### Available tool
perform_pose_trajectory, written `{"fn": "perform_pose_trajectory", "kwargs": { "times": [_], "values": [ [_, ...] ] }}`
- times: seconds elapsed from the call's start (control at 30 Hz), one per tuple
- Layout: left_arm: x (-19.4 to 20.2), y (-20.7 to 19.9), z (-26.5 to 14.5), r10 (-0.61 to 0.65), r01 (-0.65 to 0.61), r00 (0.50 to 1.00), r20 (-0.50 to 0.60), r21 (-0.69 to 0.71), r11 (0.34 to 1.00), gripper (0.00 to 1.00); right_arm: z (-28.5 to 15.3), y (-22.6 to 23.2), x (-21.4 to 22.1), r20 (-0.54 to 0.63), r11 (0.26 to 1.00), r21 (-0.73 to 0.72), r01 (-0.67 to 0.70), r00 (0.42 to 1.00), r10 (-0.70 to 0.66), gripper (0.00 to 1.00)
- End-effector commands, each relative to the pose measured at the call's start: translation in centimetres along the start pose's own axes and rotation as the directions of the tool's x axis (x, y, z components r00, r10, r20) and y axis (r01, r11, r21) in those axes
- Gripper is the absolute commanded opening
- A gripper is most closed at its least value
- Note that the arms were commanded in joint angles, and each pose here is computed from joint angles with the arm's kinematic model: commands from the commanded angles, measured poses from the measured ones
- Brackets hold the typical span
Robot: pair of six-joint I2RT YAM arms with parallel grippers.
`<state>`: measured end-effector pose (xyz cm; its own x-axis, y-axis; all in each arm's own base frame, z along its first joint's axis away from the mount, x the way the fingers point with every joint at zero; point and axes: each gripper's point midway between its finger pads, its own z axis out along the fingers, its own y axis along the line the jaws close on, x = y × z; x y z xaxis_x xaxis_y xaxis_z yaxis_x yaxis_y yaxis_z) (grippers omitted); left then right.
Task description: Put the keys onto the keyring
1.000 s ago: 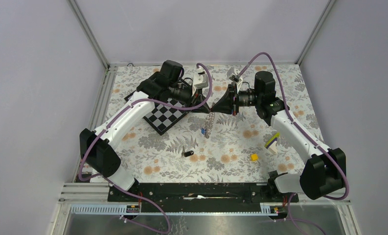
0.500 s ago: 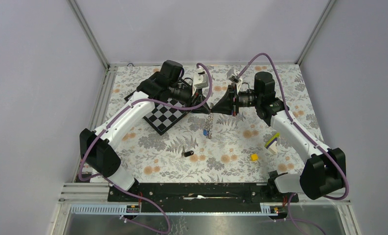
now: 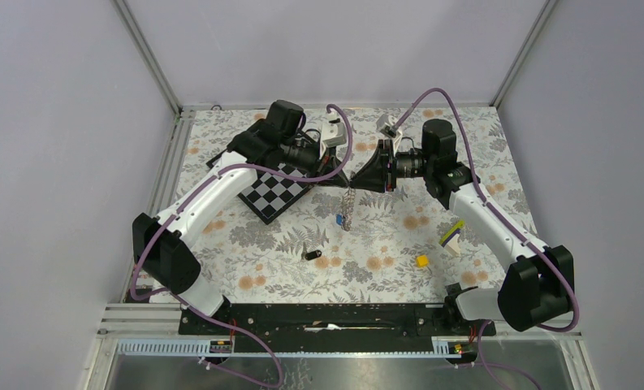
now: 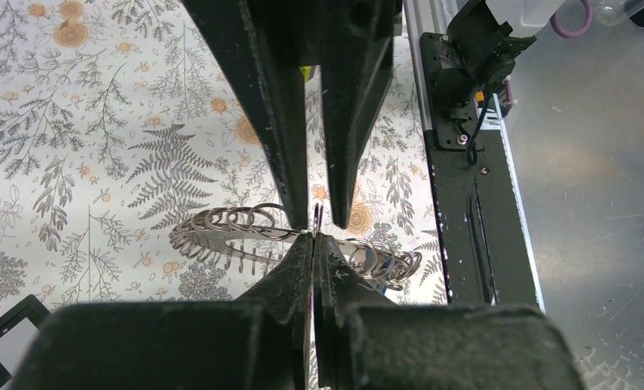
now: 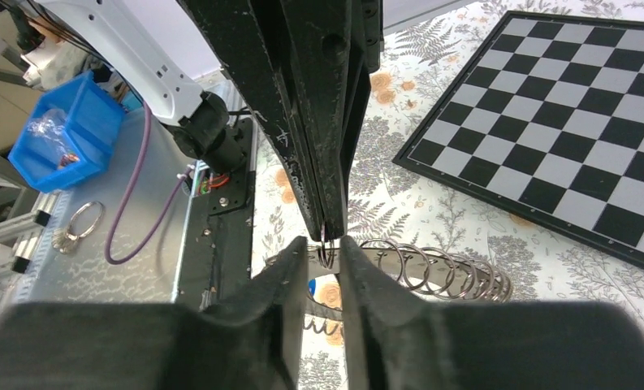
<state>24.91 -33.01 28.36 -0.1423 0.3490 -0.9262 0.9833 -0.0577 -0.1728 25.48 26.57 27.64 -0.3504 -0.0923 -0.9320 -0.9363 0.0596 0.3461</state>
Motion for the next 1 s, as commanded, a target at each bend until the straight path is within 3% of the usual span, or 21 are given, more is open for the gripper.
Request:
{"fn": "perform_pose_trajectory", "kwargs": {
  "times": [0.0, 0.07, 0.1, 0.3, 0.43, 0.6, 0.97],
  "values": [
    [-1.5, 0.4, -0.5, 0.050, -0.049, 0.999, 0.021, -0.045, 0.998, 0.00, -0.7, -0.5, -1.5, 0.012, 0.996, 0.048, 0.073, 0.997, -0.074, 0.39],
    [-1.4, 0.8, -0.9, 0.052, -0.051, 0.999, 0.013, -0.078, 0.996, 0.00, -1.2, -1.0, -1.6, -0.011, 0.991, 0.096, 0.094, 0.996, -0.093, 0.63],
    [-1.4, 1.0, -1.1, 0.052, -0.051, 0.999, 0.012, -0.086, 0.995, 0.00, -1.6, -1.5, -1.6, -0.025, 0.986, 0.132, 0.106, 0.994, -0.104, 0.70],
    [-1.2, 1.4, -2.5, 0.130, -0.126, 0.991, 0.030, -0.115, 0.985, 0.00, -3.6, -2.5, -0.7, -0.144, 0.950, 0.260, 0.176, 0.979, -0.142, 0.84],
    [-1.3, 2.0, -3.5, 0.185, -0.178, 0.982, 0.029, -0.159, 0.971, 0.00, -4.2, -2.6, 1.9, -0.227, 0.948, 0.264, 0.177, 0.967, -0.117, 0.85],
    [-1.7, 4.2, -4.6, 0.129, -0.118, 0.991, 0.033, -0.230, 0.966, 0.00, -3.2, -1.9, 6.3, -0.358, 0.953, 0.223, 0.207, 0.926, -0.117, 0.80],
    [-2.3, 8.2, -5.5, 0.094, -0.062, 0.993, 0.069, -0.379, 0.923, 0.00, 1.6, 0.2, 12.4, -0.499, 0.950, 0.060, 0.306, 0.834, -0.236, 0.77]
  ]
}}
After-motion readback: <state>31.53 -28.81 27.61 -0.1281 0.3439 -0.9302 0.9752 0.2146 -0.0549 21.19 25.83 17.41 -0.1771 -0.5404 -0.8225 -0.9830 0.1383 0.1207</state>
